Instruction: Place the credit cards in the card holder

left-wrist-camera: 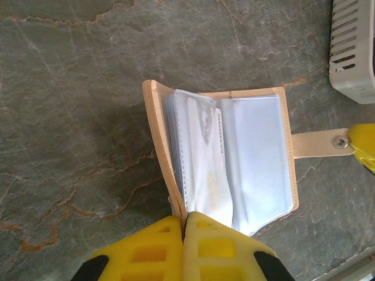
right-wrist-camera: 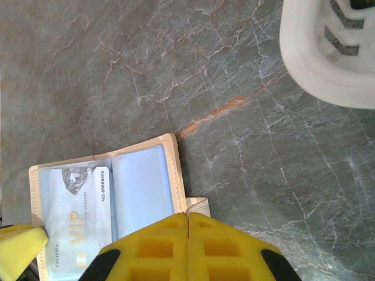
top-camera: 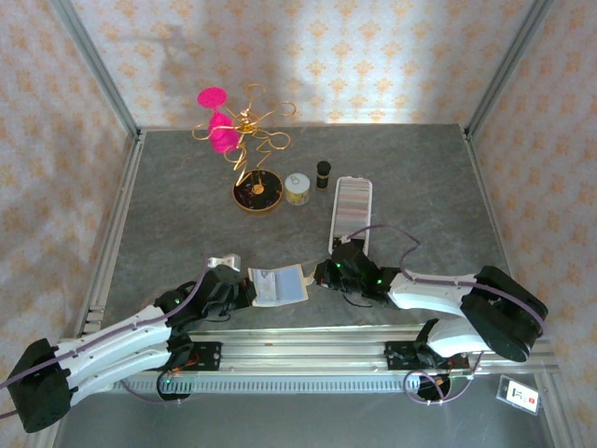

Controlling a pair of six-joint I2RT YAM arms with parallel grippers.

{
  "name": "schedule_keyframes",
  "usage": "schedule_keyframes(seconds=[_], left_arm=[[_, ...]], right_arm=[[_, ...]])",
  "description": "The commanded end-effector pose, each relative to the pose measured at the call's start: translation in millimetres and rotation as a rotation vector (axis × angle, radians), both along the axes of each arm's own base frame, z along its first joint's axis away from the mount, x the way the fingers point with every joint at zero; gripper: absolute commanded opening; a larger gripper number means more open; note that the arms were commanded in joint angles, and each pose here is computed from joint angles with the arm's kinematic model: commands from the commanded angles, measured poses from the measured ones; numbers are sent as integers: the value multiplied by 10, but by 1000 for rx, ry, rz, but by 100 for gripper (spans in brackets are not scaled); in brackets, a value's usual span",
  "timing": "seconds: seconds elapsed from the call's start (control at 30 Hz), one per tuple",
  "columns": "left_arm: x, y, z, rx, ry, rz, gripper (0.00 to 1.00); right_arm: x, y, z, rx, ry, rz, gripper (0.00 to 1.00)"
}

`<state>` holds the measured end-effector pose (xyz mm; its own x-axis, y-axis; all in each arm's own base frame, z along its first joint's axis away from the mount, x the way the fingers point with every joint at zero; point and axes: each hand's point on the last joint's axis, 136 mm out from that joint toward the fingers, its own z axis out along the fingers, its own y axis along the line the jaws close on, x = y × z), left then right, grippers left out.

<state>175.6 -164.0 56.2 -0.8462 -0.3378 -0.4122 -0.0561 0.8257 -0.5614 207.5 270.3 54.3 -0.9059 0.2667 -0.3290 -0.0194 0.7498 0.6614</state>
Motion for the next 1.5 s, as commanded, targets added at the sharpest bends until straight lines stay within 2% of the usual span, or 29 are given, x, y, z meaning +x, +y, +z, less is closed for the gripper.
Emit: schedule_keyframes(seconds=[0.0,0.07,0.1,0.33,0.5,0.67,0.77,0.97,1.2,1.47], left_arm=[[46,-100,226,-33,-33,-34,20],[69,-213,316,-84,-53,-64,35],[80,-293,376,-120,-63,-83,39],[166,-742,650,-297,-101,-175,42],[204,-1018,650,-358,-101,-212,42],[224,-1082,292,-330,-43,-197,33],[211,-1025,96,-288,-10,-177,21],[181,-792,-10,-230,-11,-108,0],[77,-443,-170,-139,-13,-45,0],[39,-609,-95,-224,-5,-89,0]], right_arm=[[-61,6,-58,-1,11,18,0],[-83,25,-42,6,9,23,0],[-91,43,-27,13,6,26,0],[-144,70,20,29,-6,27,0],[-157,19,13,38,-9,5,0],[-165,-62,-24,16,-6,-21,0],[-171,-77,-28,16,-6,-24,0],[-157,-43,17,22,-12,-19,0],[-124,-28,40,6,-22,-17,0],[-122,54,87,31,-21,2,0]])
